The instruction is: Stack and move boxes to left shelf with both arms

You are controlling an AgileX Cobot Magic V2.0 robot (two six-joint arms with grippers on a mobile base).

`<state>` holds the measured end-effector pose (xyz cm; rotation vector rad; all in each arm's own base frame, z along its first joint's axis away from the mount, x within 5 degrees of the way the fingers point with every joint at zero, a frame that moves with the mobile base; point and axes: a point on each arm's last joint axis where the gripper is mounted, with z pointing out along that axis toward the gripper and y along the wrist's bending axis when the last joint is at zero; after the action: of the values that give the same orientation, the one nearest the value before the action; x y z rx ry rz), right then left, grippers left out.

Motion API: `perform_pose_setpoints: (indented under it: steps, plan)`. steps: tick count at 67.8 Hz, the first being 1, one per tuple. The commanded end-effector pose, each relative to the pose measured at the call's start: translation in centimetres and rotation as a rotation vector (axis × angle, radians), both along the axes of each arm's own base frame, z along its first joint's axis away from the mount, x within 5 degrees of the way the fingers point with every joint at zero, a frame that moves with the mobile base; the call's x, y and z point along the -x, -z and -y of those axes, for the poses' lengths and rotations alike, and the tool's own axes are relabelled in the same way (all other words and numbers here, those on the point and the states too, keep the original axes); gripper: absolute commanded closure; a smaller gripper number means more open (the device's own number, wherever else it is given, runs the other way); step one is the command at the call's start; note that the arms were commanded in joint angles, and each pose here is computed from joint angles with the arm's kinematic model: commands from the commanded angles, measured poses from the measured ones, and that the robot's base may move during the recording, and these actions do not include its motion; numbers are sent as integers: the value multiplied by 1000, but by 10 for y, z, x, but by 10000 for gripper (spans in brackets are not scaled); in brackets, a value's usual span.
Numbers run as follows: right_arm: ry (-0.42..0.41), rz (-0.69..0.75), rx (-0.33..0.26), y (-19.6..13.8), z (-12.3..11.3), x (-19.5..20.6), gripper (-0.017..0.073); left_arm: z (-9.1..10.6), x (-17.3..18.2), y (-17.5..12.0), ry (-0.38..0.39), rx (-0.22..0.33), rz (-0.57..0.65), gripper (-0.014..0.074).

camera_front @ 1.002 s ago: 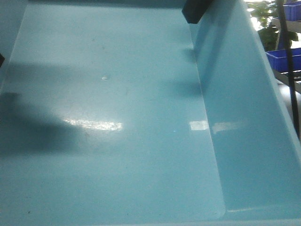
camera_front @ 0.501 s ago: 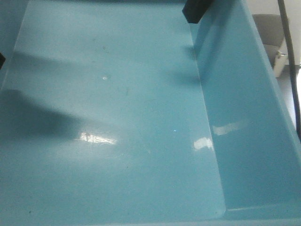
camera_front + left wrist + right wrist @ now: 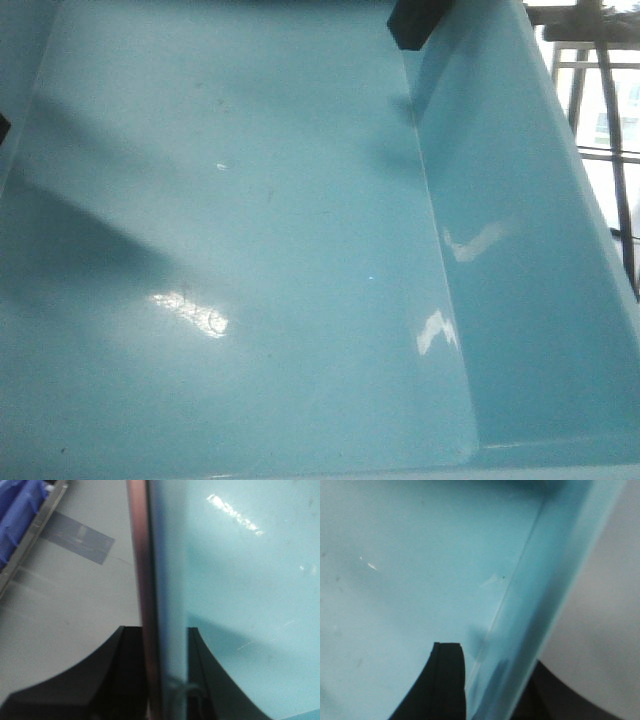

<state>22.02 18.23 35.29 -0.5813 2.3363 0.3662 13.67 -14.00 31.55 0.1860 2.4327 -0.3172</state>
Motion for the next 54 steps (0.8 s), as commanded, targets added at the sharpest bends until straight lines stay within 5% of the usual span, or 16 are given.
perform_pose_setpoints:
  steps: [1, 54]
  plan:
    - [-54, 109, -203, -33, -11, 9, 503, 17, -1, -35, 140, 209, 202, 596]
    - [-54, 109, -201, -33, -11, 9, 503, 17, -1, -35, 140, 209, 202, 596]
